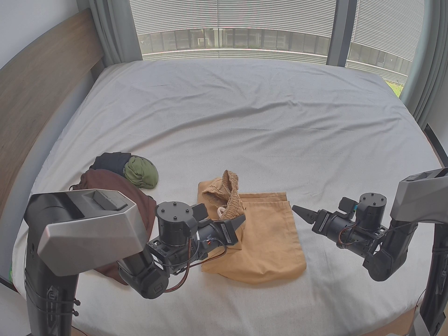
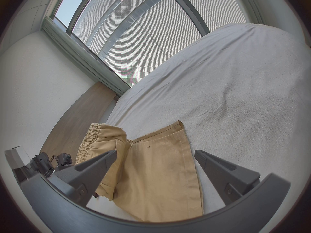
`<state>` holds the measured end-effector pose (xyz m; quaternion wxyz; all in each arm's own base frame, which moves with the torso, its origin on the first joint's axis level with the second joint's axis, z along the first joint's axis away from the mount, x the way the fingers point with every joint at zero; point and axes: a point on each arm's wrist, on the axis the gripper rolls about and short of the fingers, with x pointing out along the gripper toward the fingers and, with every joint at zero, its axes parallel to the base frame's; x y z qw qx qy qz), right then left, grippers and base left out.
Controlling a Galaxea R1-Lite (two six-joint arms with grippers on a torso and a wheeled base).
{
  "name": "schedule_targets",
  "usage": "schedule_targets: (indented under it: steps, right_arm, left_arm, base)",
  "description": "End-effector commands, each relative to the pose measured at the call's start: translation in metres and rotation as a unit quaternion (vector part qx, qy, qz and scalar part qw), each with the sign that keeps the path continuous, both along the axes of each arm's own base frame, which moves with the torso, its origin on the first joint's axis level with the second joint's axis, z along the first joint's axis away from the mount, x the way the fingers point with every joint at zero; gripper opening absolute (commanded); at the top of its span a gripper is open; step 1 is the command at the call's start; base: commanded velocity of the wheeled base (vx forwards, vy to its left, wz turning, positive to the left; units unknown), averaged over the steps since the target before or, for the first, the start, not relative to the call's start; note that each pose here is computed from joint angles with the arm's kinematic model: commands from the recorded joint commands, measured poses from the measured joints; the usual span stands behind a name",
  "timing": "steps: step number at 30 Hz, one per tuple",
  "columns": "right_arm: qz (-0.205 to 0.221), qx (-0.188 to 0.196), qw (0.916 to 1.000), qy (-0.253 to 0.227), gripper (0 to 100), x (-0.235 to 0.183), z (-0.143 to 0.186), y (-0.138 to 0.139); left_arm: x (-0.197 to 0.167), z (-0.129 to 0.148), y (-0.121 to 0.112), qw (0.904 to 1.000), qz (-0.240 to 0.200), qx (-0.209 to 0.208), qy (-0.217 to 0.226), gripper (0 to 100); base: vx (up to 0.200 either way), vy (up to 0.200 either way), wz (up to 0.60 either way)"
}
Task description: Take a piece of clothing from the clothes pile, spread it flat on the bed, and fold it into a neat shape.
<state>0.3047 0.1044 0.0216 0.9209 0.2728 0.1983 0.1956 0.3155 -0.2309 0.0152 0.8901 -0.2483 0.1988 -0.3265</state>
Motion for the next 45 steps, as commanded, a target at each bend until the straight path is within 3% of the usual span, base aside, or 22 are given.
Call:
schedule_targets:
  steps: [1, 17, 34, 35, 45]
  right_arm:
    - [-0.011, 0.002, 0.9999, -0.007, 100, 0.005, 0.002, -0.006]
    - [-0.028, 0.005, 0.9995, -0.014, 100, 0.012, 0.004, -0.015]
    - [-0.028, 0.008, 0.9995, -0.015, 100, 0.012, 0.005, -0.015]
    - [-0.028, 0.008, 0.9995, -0.015, 100, 0.012, 0.005, -0.015]
    - [-0.028, 0.008, 0.9995, -0.012, 100, 0.011, 0.004, -0.015]
  left_arm:
    - [0.0, 0.0, -0.014, 0.9999, -0.014, -0.002, 0.001, 0]
    - [0.003, -0.027, -0.055, 0.999, -0.034, 0.018, 0.02, 0]
    - [0.005, -0.027, -0.059, 0.9989, -0.036, 0.02, 0.023, 0]
    - [0.005, -0.027, -0.059, 0.9989, -0.036, 0.02, 0.023, 100]
    - [0.004, -0.025, -0.057, 0.9995, -0.018, 0.021, 0.017, 100]
  base:
    - [0.0, 0.0, 0.0]
    - [0.0, 0.0, 0.0]
    - [0.0, 0.0, 0.0]
    - [0.0, 0.0, 0.0]
    - [0.0, 0.0, 0.0]
